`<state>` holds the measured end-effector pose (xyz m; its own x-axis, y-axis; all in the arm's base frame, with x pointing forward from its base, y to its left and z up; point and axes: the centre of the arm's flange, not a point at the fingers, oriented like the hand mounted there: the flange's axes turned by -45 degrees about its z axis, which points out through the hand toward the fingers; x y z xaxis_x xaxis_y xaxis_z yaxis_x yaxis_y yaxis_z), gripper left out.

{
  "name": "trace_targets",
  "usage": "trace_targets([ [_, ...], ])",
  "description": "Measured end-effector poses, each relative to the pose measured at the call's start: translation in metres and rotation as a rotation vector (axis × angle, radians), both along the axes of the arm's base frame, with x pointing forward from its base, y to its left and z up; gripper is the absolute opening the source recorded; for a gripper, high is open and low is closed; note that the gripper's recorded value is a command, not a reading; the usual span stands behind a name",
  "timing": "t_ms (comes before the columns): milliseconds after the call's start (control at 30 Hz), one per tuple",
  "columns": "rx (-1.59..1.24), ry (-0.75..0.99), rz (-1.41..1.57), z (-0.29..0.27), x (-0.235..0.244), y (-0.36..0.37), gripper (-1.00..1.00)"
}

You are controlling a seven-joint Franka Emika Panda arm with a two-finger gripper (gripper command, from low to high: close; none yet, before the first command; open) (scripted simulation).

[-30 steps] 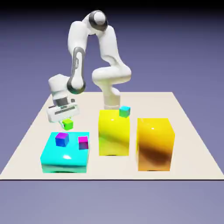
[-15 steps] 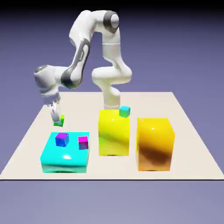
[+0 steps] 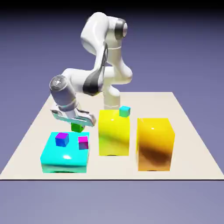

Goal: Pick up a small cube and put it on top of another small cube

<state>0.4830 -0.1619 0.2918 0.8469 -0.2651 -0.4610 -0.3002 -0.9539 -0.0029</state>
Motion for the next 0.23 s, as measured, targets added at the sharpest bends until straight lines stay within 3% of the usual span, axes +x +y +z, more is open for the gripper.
trace_targets([
  [33,0.0,0.0,0.0,-0.016,-0.006,0.002,-1.0],
  [67,0.0,0.0,0.0,-0.03,-0.012,0.003,1.0],
  [133,-0.003,0.001,0.001,-0.03,-0.012,0.003,1.0],
  [233,-0.002,0.001,0.001,0.018,0.006,-0.002,1.0],
])
